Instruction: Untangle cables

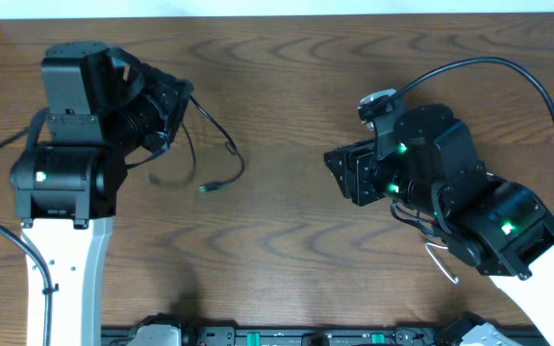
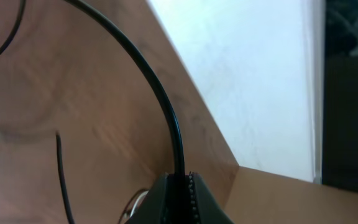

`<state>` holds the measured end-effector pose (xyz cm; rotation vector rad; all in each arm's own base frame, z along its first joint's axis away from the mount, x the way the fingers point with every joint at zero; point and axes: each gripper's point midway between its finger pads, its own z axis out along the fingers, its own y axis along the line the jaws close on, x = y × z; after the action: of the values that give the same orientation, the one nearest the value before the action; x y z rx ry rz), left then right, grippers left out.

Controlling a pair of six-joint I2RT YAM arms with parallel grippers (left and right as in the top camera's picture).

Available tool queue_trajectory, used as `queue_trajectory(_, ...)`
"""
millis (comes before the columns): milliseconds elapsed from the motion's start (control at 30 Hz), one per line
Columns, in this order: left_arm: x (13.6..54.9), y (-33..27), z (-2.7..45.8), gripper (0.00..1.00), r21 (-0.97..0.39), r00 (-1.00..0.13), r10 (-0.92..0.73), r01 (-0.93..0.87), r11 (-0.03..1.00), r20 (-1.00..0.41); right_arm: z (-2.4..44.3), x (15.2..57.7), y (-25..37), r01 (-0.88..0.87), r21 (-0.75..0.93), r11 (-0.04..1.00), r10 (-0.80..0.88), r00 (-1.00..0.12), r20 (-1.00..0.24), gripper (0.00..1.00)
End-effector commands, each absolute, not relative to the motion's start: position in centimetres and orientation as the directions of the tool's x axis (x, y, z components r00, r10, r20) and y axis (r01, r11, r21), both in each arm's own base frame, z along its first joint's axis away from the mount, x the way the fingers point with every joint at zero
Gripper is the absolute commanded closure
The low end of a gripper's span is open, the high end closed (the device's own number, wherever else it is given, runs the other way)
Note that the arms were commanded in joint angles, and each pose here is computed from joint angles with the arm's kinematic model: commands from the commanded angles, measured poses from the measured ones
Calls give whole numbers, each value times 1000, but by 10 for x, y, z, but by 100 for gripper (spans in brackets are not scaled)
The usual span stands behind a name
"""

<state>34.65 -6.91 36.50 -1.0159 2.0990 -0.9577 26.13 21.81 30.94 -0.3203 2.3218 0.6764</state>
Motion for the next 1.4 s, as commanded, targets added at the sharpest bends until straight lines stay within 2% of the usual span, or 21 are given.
queue_trajectory(0,348,-64,399,93,-804,-506,-784,-259,535,-358,307,266,217,-385,374,844,-37,-737,-675,49)
queue_trajectory(300,378,-37,445,92,-703,-363,-706,-167,692,-608,292,271,221,-370,365,854,-57,-764,-642,46)
queue_trajectory(433,402,-39,458,92,-718,-313,-709,-110,688,-632,282,275,224,-361,359,861,-68,-779,-623,47)
queue_trajectory(533,428,-40,469,92,-727,-260,-712,-50,685,-652,269,278,227,-349,349,869,-83,-800,-594,53)
queue_trajectory(633,453,-44,473,93,-732,-231,-712,3,681,-663,259,280,228,-340,341,877,-96,-817,-569,54)
queue_trajectory(700,470,-48,474,93,-734,-220,-710,41,678,-669,253,281,229,-335,336,880,-103,-826,-555,47)
queue_trajectory(767,486,-51,472,93,-734,-205,-711,68,676,-673,247,282,231,-333,335,881,-110,-834,-541,41)
queue_trajectory(1133,558,-55,415,93,-749,-215,-725,53,660,-654,232,284,234,-326,321,889,-129,-853,-506,39)
queue_trajectory(1367,587,-16,392,92,-748,-157,-738,14,663,-657,226,277,230,-338,303,891,-165,-863,-478,39)
